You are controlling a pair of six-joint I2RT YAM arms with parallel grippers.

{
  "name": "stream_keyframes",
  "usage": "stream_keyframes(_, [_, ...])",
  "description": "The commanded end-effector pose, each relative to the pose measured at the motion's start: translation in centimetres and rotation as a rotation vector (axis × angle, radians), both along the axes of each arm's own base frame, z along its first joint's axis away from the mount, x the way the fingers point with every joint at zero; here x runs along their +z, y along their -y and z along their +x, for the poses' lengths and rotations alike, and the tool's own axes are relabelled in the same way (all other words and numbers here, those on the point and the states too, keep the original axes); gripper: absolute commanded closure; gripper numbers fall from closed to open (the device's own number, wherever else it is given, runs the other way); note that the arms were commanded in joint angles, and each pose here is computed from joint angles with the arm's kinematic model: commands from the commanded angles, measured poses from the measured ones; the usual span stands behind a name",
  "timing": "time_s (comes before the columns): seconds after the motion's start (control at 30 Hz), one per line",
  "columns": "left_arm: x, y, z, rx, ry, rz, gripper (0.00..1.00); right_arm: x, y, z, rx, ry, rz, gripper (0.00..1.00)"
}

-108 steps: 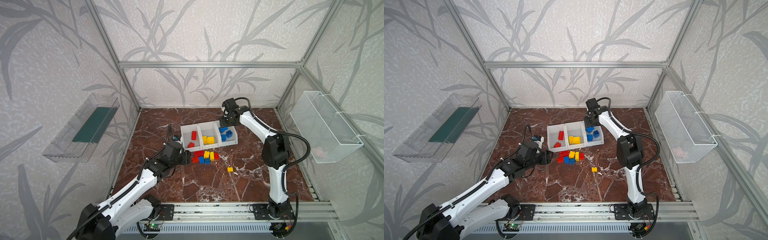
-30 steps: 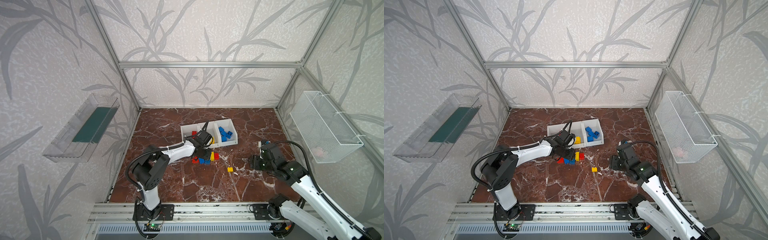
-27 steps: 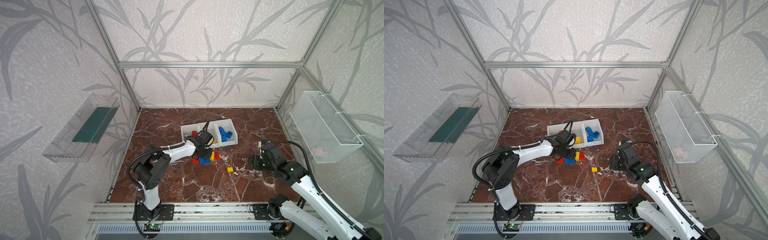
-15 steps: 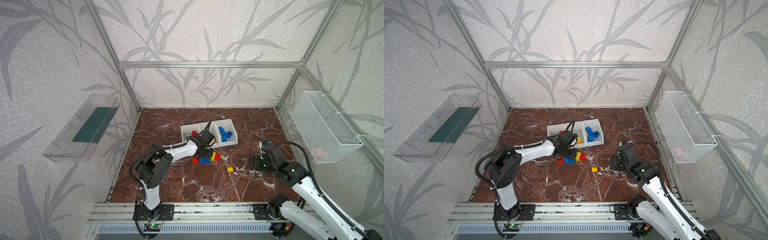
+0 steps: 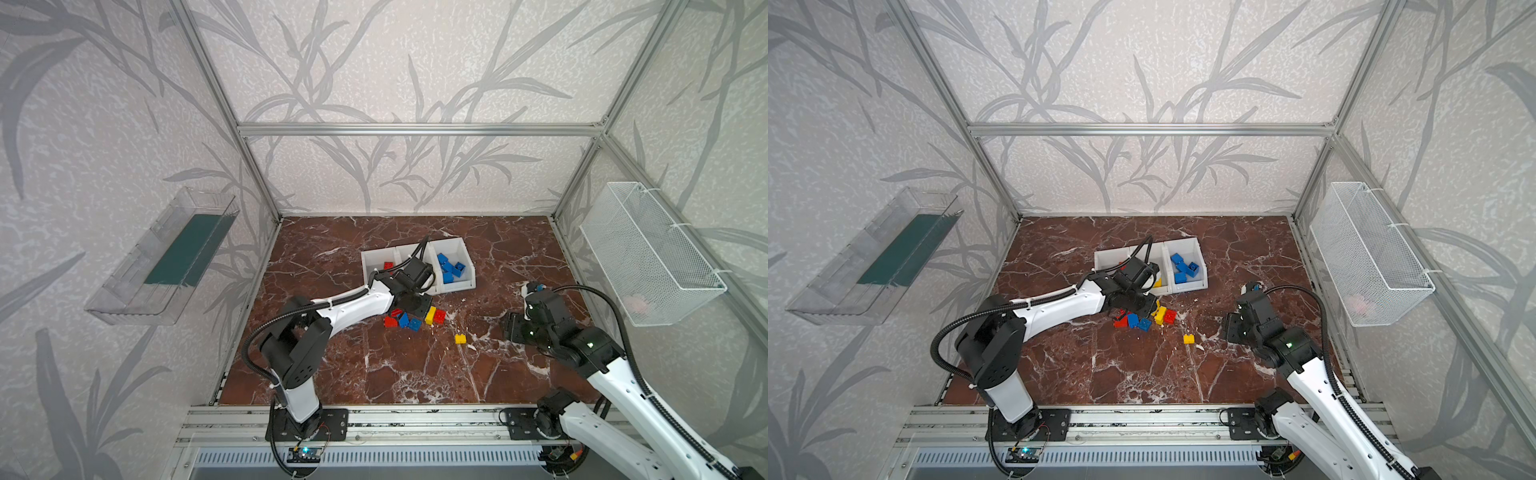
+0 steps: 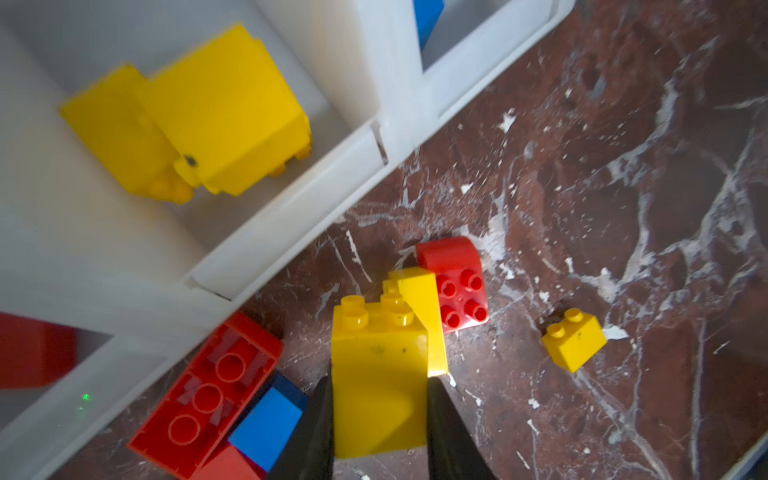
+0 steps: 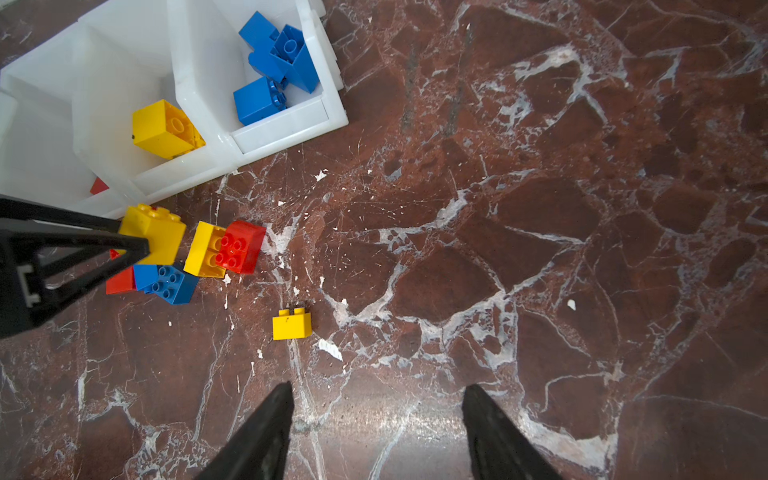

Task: Sort the legos into containers by color
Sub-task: 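Carry the yellow brick into the middle compartment and open the left gripper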

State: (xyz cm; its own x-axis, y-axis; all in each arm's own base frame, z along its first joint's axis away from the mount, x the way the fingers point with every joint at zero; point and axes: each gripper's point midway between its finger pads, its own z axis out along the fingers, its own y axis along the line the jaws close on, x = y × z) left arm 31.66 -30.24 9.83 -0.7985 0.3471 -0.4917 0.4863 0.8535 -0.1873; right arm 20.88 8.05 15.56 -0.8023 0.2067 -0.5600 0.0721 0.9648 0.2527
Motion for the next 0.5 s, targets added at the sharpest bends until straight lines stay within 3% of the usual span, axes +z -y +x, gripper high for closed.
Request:
stream_keyframes(0.0, [4.3,-0.1,3.2,0.049,0.127,-0.044,0.73,0.5,0.3,0.0,-0.003,0.007,-0.013,0.35])
stream_keyframes(0.17, [5.7,-0.6,7.5,0.106,0.171,-0.073,0.73,0.7,0.0,0.1,0.011,0.001,-0.013,0.35])
stream_keyframes(0.47, [3.9,-0.9,13.2,0.145,0.145,-0.065,0.73,0.6,-0.2,0.0,0.011,-0.004,-0.001,0.35])
